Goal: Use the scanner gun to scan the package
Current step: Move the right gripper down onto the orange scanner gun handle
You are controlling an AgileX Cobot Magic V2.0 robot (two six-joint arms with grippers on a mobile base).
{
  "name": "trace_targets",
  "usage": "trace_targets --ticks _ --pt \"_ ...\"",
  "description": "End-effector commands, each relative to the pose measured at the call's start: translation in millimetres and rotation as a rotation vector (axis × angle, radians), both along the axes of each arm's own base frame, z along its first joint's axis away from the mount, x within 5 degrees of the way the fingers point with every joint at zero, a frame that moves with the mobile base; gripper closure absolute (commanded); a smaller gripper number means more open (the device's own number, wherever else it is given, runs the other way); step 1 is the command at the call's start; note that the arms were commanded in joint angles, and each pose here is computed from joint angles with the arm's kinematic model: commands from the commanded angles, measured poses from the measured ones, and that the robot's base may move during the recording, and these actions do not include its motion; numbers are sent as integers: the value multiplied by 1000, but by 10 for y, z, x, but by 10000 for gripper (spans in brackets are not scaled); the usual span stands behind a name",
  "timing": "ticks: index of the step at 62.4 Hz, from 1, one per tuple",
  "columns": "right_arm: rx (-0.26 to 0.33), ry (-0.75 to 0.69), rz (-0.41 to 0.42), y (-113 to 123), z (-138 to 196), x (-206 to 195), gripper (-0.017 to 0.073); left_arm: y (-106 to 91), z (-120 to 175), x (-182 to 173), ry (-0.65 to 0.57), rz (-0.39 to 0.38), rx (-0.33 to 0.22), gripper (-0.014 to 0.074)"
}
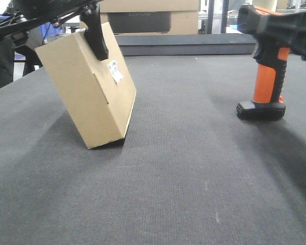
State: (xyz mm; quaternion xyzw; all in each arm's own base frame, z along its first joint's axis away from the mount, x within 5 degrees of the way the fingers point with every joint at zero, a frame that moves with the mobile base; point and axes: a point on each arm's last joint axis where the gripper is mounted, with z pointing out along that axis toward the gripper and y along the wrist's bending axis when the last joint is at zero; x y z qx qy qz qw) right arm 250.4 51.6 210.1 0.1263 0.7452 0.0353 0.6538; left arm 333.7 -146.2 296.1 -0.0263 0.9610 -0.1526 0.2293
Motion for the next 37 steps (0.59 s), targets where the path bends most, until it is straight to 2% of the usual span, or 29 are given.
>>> trace_targets --ticks 1,13,25,30,37 --pt "-16 -5 -15 -1 -54 24 701 -20 55 2 -42 3 -20 705" --pt "-34 36 -10 14 -164 54 701 -23 62 12 -55 4 -25 705" --pt "-21 124 26 47 -248 42 701 -23 62 12 -55 4 -25 705" --pt "-50 116 53 71 -262 56 701 -23 62 12 -55 4 -25 705" --pt "-89 75 48 73 -298 96 701 -23 64 15 -59 5 -25 705"
